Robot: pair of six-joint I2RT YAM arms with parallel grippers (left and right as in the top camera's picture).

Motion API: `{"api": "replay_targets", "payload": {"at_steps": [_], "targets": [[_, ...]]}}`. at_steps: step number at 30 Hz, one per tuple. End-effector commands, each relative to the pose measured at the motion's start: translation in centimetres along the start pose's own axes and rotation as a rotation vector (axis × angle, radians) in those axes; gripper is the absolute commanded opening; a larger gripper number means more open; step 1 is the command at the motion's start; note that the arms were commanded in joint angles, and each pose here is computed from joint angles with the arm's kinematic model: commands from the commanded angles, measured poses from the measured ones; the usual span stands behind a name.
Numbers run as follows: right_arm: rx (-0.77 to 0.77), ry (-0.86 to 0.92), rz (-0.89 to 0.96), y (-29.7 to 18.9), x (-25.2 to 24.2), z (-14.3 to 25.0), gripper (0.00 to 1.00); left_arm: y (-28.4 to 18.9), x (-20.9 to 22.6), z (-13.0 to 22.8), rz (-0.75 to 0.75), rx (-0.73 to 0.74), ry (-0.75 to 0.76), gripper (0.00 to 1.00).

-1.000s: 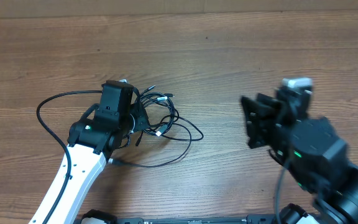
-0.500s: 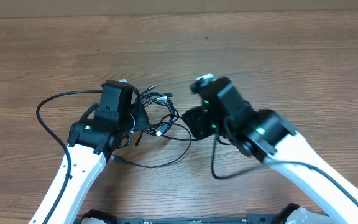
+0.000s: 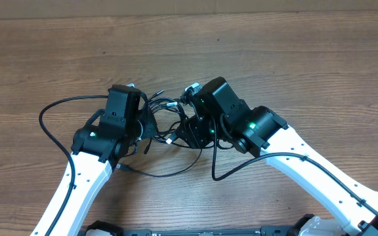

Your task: Untangle cables

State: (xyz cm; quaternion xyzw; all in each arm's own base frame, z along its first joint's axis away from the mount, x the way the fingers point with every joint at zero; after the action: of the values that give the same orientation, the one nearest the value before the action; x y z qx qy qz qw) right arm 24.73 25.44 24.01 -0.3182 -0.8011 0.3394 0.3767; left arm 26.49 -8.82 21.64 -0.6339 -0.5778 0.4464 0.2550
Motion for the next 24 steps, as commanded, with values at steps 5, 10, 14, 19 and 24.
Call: {"api": "replay_targets", "payload": {"at_steps": [5, 10, 14, 19, 24], "targets": [[-0.056, -0.054, 0.128, -0.4, -1.3, -0.7, 0.63, -0.4, -0.8, -0.3, 0.057, 0.003, 0.041, 0.04], [-0.024, -0.048, 0.134, 0.6, -1.7, -0.4, 0.62, -0.4, -1.3, -0.2, 0.108, 0.016, 0.042, 0.04], [0.021, -0.039, 0.147, 1.8, -2.1, 0.1, 0.57, -0.4, -1.4, -0.2, 0.118, 0.018, 0.063, 0.04], [0.062, -0.031, 0.135, 2.3, -2.2, 0.6, 0.43, -0.4, -1.4, -0.2, 0.118, 0.016, 0.066, 0.04], [0.071, -0.028, 0.132, 2.3, -2.2, 0.8, 0.25, -0.4, -1.4, -0.2, 0.119, 0.016, 0.065, 0.04]]}}
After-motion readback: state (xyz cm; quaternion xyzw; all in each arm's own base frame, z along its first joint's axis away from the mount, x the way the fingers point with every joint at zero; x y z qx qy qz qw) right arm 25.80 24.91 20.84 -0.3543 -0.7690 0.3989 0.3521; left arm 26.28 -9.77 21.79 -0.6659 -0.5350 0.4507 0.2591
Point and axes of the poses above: each gripper's point midway between its finger pads, its own y axis out along the fingers, its own x axis along the line the jaws close on, z = x × y, the point moved 7 cm from there along -y, back along the fingers, and after that the axes turned 8 degrees about y, right-handed, at the moved point
